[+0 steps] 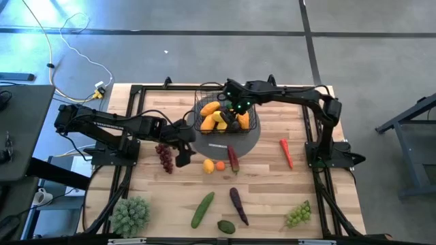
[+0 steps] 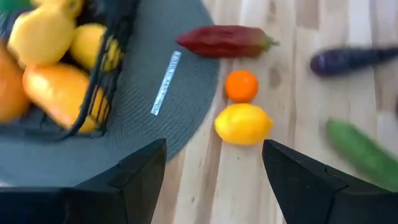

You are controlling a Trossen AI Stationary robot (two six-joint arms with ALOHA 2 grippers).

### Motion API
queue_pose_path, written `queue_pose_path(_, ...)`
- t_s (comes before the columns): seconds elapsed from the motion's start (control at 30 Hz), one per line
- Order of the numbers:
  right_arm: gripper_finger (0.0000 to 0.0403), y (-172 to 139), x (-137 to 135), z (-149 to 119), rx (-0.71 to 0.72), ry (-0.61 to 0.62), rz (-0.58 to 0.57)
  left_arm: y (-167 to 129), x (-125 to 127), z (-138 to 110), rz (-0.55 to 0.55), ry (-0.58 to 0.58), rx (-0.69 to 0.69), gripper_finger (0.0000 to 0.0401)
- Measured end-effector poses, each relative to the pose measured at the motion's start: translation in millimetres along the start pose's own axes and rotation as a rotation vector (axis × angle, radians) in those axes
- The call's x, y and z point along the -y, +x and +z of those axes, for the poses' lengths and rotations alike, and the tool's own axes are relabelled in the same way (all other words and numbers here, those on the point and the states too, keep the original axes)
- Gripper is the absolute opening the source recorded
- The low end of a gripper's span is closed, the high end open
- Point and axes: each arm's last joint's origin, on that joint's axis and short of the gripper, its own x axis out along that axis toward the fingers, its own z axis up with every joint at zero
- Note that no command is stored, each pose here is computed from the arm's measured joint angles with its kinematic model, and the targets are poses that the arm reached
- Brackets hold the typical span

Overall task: Build produce basket
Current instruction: Put the yellow lemon into the black wire basket

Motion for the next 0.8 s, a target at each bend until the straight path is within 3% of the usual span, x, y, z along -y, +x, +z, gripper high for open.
queue_pose_path(0.2, 0.0257, -17.2, -20.2, -10.1, 0.048, 0.091, 0.034, 0.0, 1.6, 0.6, -0.048, 0.273, 0.005, 0.0255)
queue_pose_path(0.47, 0.0257, -31.2, -51.8, -32.3, 0.161, 0.237, -0.029, -0.4, 4.5, 5.4, -0.105, 0.607, 0.073, 0.0255)
queue_pose_path(0.63, 0.0257, -32.7, -62.0, -42.4, 0.178, 0.295, -0.048, 4.9, 5.2, 5.4, -0.113, 0.742, 0.069, 0.0255)
queue_pose_path(0.8, 0.0257, -38.2, -57.0, -49.2, 0.203, 0.377, -0.148, 19.1, 8.7, 3.7, -0.206, 0.805, 0.041, 0.0255)
